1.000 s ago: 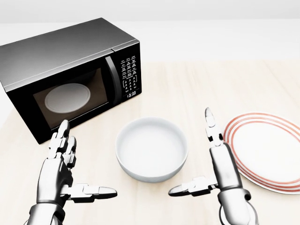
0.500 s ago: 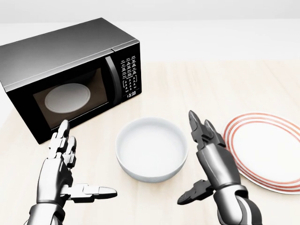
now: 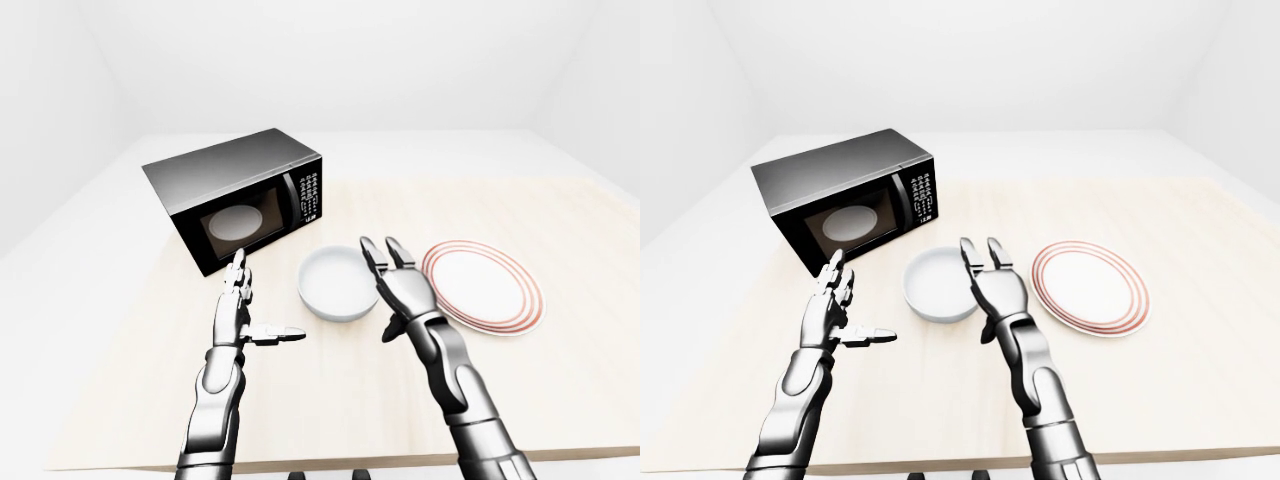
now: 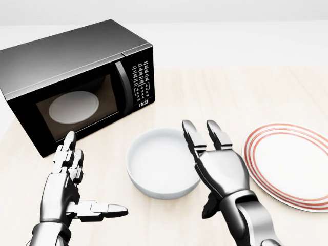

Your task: Pick up the white bowl and put it on the plate.

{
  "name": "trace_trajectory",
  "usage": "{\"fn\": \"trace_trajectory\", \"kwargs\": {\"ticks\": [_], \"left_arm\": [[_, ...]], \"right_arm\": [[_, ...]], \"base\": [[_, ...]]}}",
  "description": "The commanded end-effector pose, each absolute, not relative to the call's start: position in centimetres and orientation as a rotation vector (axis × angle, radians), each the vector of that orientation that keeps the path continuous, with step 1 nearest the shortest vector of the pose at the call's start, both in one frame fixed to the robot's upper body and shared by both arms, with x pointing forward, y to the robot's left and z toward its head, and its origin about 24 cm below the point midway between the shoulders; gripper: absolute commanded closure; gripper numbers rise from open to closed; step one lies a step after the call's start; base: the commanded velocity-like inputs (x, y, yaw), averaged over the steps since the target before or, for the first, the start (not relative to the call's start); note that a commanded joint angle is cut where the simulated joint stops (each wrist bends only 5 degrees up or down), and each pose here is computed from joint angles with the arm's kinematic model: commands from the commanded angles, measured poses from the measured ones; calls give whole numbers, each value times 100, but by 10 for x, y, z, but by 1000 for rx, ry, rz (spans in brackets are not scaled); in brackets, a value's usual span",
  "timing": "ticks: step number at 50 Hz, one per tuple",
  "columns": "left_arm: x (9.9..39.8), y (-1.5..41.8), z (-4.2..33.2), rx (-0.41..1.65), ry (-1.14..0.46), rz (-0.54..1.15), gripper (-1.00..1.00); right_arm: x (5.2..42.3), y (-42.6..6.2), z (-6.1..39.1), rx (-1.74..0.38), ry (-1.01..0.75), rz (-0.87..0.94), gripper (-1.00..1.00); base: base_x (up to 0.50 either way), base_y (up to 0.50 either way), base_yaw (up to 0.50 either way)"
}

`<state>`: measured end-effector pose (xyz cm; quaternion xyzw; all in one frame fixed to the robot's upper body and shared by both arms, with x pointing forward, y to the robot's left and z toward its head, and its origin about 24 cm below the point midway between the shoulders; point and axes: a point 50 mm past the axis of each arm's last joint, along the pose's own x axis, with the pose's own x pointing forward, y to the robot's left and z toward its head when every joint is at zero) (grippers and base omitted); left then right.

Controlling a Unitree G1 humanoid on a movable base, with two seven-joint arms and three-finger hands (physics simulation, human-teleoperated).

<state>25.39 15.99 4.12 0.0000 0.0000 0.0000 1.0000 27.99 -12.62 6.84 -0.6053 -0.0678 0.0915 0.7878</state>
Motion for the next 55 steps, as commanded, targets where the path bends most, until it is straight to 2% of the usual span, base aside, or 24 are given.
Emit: {"fn": "trace_trajectory", "kwargs": {"ticks": [1,55], "left_arm": [[254,160,41,0,0,0,-100],[254,160,41,0,0,0,-100]], "right_arm": [[280,-121,70,-1370,-156,224,-100],[276,-89,39,-1549,-51,469,-100]], "base": [[0,0,0],[0,0,0]]}}
